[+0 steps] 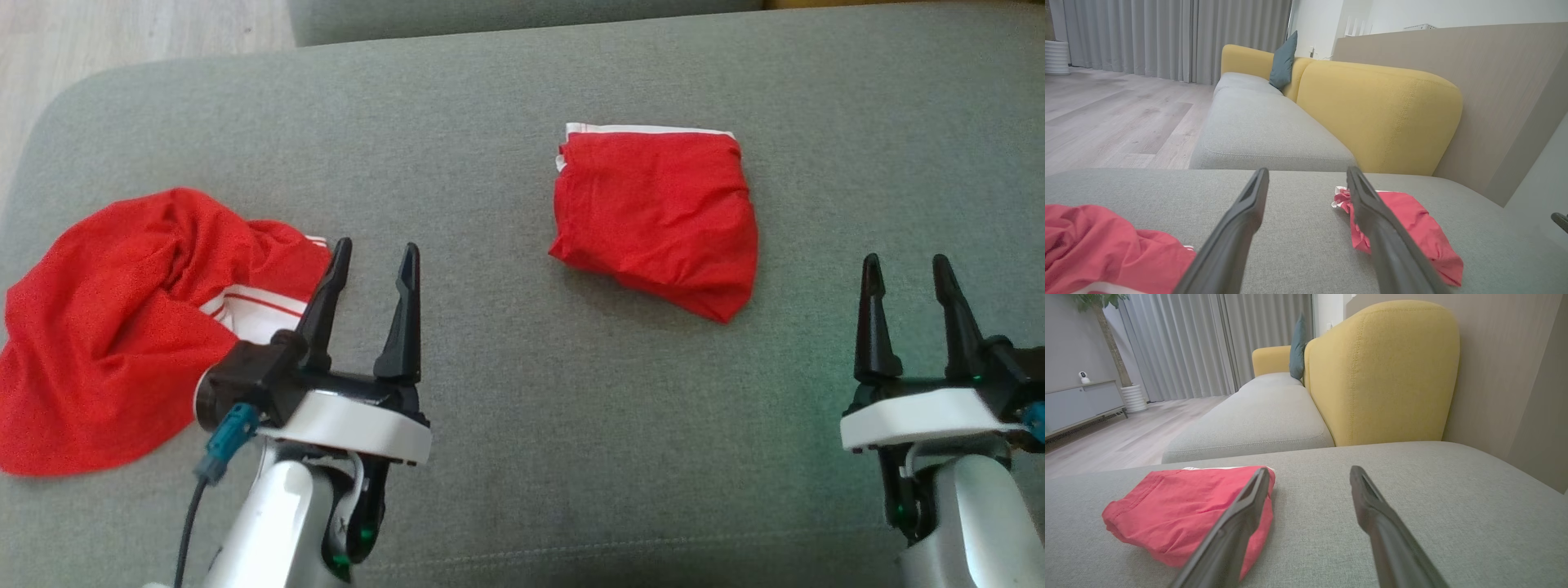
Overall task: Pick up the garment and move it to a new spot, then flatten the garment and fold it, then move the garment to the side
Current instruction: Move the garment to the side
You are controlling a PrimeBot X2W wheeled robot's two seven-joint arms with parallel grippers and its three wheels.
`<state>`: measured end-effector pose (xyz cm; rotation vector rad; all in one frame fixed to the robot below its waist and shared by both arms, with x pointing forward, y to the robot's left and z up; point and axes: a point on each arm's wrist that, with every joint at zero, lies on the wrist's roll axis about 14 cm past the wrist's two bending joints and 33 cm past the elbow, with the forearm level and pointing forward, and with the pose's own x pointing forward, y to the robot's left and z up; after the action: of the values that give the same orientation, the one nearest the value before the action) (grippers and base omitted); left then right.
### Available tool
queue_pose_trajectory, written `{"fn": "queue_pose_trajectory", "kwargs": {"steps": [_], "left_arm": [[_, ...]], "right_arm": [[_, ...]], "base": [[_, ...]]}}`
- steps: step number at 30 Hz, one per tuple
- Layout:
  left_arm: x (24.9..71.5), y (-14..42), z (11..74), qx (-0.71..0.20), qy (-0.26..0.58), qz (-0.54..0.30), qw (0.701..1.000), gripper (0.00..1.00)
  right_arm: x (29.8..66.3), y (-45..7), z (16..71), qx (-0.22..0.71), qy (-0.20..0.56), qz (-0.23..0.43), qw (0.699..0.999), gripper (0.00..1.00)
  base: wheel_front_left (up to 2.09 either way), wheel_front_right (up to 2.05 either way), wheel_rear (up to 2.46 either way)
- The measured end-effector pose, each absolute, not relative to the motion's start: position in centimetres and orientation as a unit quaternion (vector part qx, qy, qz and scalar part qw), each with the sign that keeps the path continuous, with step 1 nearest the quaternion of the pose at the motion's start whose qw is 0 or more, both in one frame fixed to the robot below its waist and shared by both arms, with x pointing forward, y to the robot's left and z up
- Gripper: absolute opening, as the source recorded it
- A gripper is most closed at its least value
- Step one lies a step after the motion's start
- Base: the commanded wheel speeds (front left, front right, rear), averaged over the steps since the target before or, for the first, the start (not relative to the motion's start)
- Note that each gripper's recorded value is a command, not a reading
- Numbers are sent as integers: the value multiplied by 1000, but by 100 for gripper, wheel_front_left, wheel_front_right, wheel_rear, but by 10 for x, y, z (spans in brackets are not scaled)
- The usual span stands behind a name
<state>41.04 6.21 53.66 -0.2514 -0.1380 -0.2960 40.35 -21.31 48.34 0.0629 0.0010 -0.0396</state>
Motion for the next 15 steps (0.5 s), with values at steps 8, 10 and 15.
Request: {"fn": "queue_pose_trajectory", "kwargs": {"steps": [8, 10, 15], "left_arm": [[410, 64, 528, -125, -58, -145, 980, 100], [411, 65, 524, -125, -52, -145, 980, 100], [416, 71, 510, -124, -35, -134, 983, 100]], "right_arm": [[411, -209, 469, 37, 30, -15, 999, 100], [416, -206, 461, 46, 45, -13, 998, 100], [436, -192, 439, 87, 90, -1, 992, 100]], "base": [[0, 0, 0], [0, 0, 0], [0, 0, 0]]}}
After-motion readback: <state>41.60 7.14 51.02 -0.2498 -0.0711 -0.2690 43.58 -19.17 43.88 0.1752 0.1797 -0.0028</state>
